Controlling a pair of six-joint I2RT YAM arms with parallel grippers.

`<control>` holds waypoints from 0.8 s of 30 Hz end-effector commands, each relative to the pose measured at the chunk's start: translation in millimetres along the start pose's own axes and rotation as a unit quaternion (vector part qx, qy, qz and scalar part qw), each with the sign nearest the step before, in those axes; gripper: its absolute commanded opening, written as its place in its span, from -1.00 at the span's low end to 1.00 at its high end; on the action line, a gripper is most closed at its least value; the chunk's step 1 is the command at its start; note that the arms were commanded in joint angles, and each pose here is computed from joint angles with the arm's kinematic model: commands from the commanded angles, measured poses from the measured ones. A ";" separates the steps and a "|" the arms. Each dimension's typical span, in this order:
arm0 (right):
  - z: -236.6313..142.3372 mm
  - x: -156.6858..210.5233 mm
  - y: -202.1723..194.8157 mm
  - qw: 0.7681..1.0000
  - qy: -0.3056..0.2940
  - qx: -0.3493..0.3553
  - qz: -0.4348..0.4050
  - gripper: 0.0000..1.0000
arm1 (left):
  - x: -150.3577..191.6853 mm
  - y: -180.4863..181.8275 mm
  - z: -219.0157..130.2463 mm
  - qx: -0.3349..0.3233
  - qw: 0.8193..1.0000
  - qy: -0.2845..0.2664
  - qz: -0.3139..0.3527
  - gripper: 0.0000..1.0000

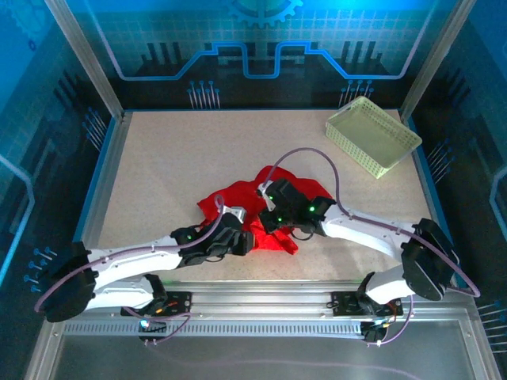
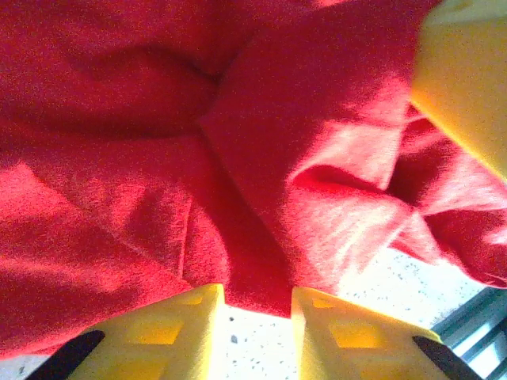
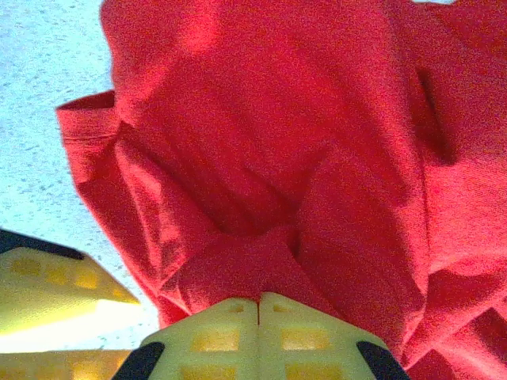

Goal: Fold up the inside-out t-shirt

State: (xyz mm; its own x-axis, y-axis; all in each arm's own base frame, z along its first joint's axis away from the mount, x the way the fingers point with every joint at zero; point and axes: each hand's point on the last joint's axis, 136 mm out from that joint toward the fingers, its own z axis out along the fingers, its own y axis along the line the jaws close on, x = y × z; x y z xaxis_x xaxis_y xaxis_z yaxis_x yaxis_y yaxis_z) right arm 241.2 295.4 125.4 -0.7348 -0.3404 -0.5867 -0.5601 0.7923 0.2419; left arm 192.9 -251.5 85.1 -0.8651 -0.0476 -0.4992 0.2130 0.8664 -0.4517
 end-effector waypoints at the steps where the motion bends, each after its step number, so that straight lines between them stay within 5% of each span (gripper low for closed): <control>1: -13.4 -9.5 13.1 0.999 0.002 -0.031 0.008 -1.00 | -16.0 -9.9 -19.6 0.006 0.998 -0.042 0.039 -0.26; 9: -22.2 -17.1 30.0 0.997 -0.011 -0.074 0.025 -1.00 | -21.4 -39.0 -27.8 0.072 0.994 -0.074 0.027 0.22; 24: -59.2 -27.2 65.2 0.983 -0.033 -0.172 0.051 -1.00 | -40.0 -17.0 -13.7 0.010 0.993 -0.120 -0.010 0.23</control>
State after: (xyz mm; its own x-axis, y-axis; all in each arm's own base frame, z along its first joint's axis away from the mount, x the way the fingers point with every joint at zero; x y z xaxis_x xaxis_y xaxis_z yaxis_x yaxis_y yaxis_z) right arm 209.9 321.7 182.9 -0.7805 -0.2401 -0.5772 -0.5713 0.6486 0.5029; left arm 207.5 -267.2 122.1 -0.7606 -0.1448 -0.6329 0.2557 0.8292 -0.4971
